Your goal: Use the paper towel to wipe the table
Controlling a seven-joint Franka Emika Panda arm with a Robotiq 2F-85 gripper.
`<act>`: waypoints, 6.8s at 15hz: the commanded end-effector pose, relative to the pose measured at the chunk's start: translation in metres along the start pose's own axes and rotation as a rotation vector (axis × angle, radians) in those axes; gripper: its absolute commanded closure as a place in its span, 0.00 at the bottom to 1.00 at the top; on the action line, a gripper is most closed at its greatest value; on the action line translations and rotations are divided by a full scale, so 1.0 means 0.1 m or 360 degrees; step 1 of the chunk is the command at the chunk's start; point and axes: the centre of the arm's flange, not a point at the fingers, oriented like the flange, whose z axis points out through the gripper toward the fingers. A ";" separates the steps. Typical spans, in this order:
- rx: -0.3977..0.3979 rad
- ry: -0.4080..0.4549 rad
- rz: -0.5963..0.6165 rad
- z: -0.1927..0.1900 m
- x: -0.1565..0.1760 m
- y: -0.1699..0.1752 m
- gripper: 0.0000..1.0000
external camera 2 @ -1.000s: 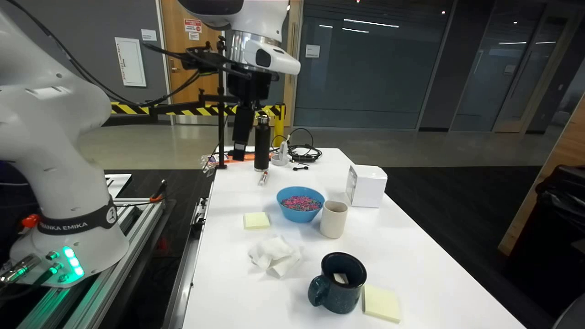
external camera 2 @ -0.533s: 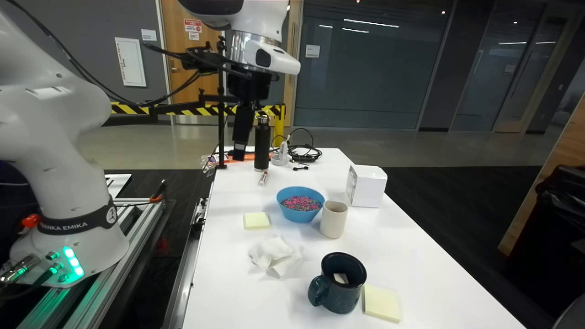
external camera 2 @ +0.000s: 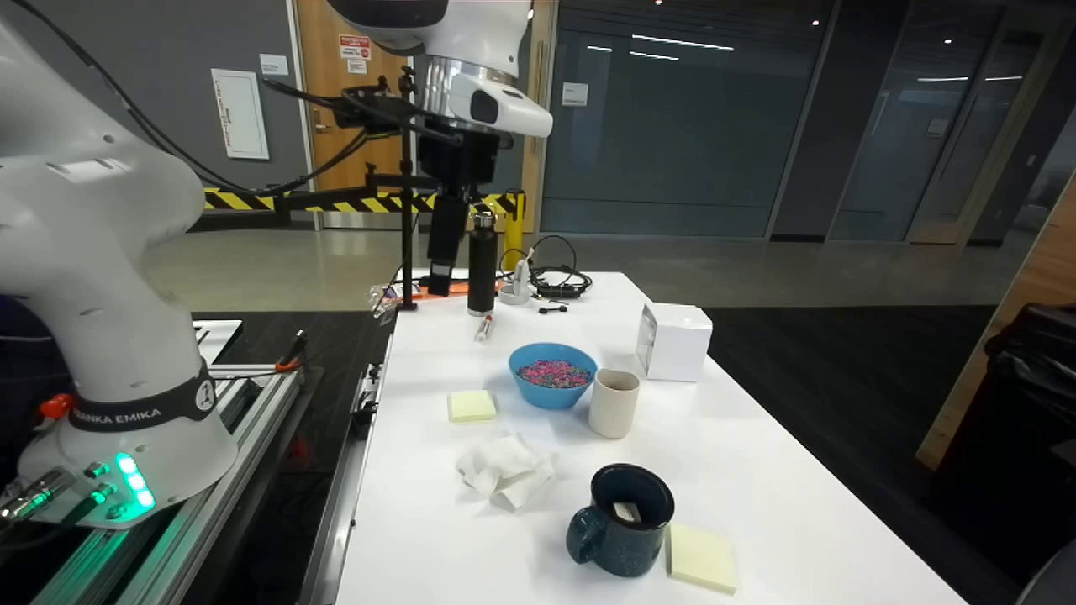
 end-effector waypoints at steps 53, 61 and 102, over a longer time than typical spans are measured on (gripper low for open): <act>0.0142 0.0314 0.0595 1.61 0.39 -0.83 0.00; 0.0218 0.0300 0.0749 2.16 0.60 -0.72 0.00; 0.0170 0.0274 0.0804 3.12 1.22 -0.45 0.62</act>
